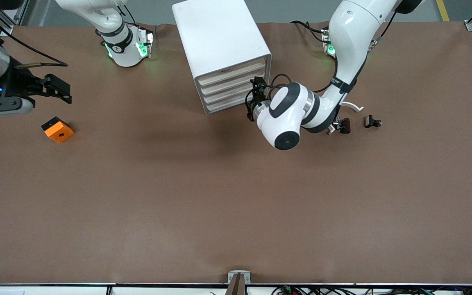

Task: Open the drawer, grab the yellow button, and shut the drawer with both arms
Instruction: 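Pull the drawer open with the left gripper while the right gripper approaches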

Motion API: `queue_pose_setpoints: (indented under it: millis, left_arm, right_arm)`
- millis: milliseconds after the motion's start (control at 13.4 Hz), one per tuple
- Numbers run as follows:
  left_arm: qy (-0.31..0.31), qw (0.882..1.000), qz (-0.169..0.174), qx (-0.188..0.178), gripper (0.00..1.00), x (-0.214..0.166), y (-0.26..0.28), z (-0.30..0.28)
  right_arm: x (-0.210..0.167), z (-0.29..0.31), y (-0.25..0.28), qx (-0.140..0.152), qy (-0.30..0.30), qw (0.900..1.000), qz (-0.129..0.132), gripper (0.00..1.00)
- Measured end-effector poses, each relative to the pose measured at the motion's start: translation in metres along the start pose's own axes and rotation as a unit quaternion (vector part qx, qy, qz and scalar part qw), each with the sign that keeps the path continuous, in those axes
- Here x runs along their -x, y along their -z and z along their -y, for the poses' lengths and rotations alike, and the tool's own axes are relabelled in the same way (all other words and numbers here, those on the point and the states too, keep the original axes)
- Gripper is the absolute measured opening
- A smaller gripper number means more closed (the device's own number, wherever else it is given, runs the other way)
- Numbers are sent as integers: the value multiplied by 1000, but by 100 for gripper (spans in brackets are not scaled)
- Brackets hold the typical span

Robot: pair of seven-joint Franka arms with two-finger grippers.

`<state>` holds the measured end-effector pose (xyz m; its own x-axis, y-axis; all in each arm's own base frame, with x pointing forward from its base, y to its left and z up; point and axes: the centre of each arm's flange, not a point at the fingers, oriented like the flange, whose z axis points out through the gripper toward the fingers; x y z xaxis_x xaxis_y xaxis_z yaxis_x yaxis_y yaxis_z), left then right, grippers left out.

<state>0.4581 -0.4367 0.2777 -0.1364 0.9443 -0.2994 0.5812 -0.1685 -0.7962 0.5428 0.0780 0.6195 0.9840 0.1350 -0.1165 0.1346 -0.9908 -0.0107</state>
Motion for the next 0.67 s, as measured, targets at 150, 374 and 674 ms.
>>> queue_pose_setpoints:
  millis: [150, 374, 674]
  left_arm:
    - [35, 999, 13, -32, 100, 1, -13, -6]
    - [50, 995, 22, -79, 83, -1, -28, -11]
    - [80, 991, 34, -104, 69, 4, -31, -7]
  right_arm:
    - [-4, 17, -12, -5, 1, 1000, 12, 100]
    - [-6, 40, -26, -38, -54, 997, 31, 100]
    - [-3, 85, -33, -57, -107, 991, 49, 100]
